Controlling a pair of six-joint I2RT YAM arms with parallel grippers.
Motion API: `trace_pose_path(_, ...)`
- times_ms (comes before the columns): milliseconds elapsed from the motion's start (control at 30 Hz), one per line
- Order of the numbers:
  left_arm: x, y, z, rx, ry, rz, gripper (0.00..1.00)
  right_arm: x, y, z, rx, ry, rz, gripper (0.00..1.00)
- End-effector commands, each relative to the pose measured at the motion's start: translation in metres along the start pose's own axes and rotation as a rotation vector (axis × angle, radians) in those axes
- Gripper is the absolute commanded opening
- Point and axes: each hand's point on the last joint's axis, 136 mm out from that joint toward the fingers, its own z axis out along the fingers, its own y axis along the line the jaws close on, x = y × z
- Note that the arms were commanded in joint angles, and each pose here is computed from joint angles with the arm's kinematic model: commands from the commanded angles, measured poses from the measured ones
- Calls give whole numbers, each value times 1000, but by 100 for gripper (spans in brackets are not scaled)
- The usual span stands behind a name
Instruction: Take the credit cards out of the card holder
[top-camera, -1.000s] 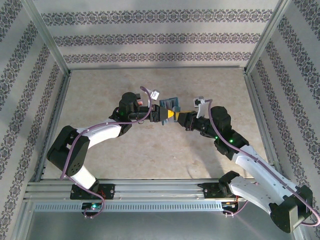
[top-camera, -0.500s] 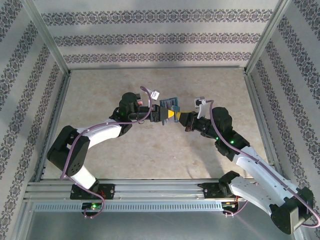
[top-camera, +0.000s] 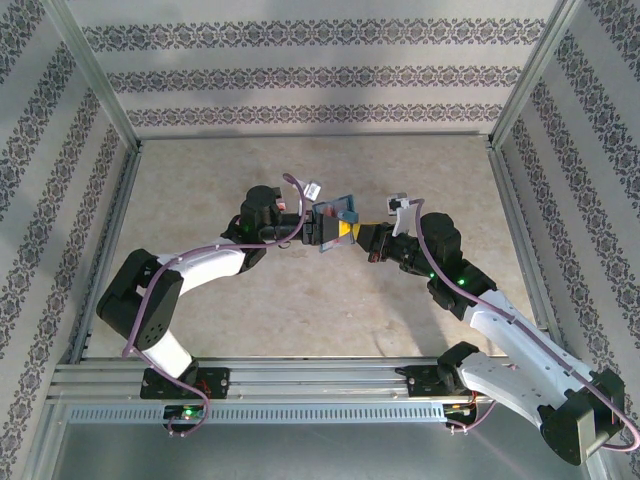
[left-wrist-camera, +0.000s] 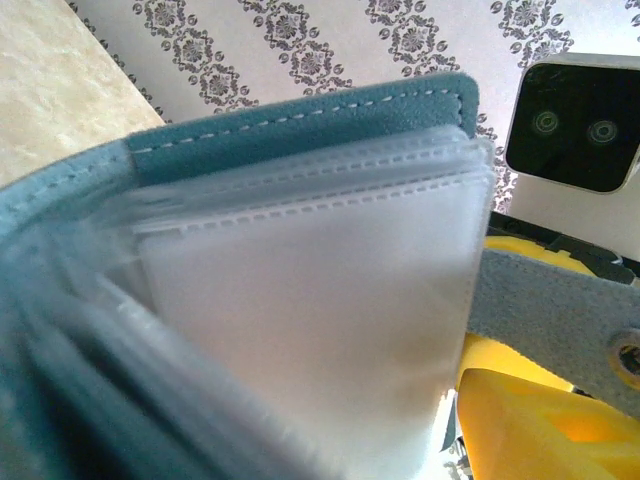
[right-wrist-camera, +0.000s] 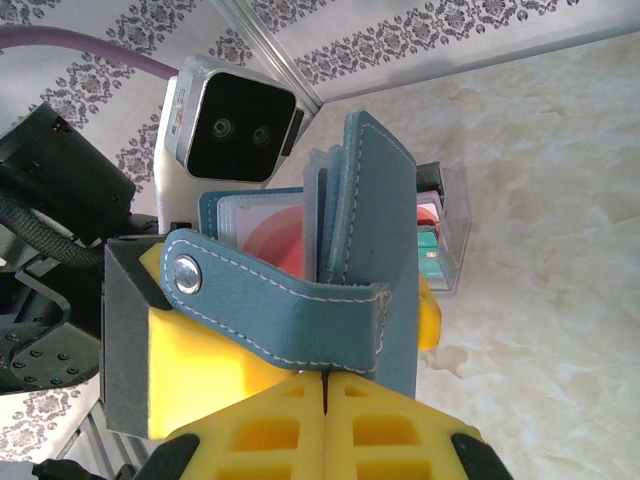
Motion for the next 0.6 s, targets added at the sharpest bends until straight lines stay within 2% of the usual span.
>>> trace_pose_path(0, -9, -30, 9, 97, 7, 85, 74, -7, 4, -4, -8, -29, -5, 0)
trace_pose_path(100, -11, -33, 9, 105, 4, 93, 75, -6, 4, -4, -8, -28, -3, 0)
trace_pose_path(300, -7, -30, 9, 85, 9, 95, 69, -6, 3, -4, -6, -30, -1, 0)
trace_pose_path(433, -6, -27, 8, 62, 15, 100, 54, -7, 3, -5, -4, -36, -5, 0)
trace_pose_path(500, -5, -27, 7, 54, 18, 106, 54, -7, 3, -5, -3, -37, -7, 0)
trace_pose_path(567, -5, -27, 6, 47, 22, 111, 59, -8, 2, -6, 2, -42, -7, 0)
